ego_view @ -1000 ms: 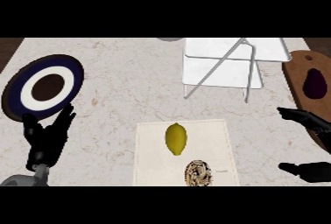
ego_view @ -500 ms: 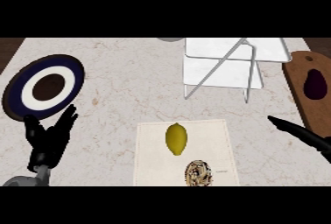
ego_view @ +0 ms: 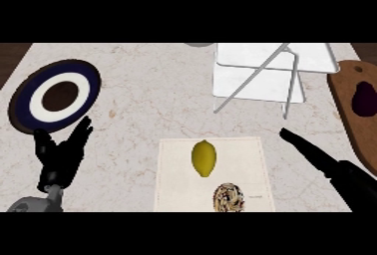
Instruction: Pick the cupcake from the placemat and place it in the tiered shelf
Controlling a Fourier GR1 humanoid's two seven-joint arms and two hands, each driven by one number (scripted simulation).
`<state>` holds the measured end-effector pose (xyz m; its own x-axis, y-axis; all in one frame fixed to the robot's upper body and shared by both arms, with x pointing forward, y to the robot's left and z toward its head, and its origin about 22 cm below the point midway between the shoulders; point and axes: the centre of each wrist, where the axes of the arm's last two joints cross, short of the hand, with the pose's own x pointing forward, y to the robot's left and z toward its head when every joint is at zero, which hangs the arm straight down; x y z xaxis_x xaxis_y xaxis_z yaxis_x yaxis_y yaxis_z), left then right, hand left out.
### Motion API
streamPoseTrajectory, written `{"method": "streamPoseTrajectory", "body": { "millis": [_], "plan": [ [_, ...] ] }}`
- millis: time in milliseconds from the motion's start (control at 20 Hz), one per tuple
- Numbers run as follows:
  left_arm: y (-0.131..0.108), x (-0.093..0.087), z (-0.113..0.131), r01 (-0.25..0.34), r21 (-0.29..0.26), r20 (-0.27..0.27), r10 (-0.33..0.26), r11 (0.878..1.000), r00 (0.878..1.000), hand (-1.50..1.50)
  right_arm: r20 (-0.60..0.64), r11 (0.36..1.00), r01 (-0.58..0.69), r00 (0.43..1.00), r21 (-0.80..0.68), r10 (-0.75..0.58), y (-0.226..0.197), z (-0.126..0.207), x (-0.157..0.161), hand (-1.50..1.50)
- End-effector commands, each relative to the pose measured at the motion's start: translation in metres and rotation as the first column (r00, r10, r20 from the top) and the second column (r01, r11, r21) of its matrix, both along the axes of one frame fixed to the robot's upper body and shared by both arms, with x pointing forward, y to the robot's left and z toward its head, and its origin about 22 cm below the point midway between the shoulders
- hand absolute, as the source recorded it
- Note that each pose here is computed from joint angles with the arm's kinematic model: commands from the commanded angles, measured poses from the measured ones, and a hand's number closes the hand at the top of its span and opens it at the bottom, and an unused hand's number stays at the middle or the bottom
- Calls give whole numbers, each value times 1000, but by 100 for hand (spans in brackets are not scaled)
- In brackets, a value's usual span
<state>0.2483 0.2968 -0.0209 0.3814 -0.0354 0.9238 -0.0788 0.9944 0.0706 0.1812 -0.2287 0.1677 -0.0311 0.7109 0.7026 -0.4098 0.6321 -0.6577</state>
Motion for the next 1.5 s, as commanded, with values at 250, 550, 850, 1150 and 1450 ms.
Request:
{"method": "streamPoseTrajectory", "body": {
  "millis": [250, 550, 850, 1150, 1450],
  "plan": [
    [-3, 5, -12, -10, -42, -70, 7, 999, 998, 0, -97, 981, 14, 995, -192, -33, 69, -19, 0, -150],
    [-9, -11, -3, -13, -22, -66, 11, 1000, 998, 0, -110, 961, 16, 993, -275, -48, 91, -36, 1, -150],
    [3, -2, -2, 1, -25, -64, -3, 1000, 998, 0, -92, 951, 67, 991, -302, -99, 95, -37, -6, -150],
    [0, 9, 2, -30, -27, -52, 28, 999, 998, 0, -94, 939, 68, 990, -338, -106, 114, -54, -18, -150],
    [7, -2, -12, -13, -17, -69, 12, 1000, 998, 0, -88, 927, 83, 988, -366, -123, 118, -83, 1, -150]
  ]
}}
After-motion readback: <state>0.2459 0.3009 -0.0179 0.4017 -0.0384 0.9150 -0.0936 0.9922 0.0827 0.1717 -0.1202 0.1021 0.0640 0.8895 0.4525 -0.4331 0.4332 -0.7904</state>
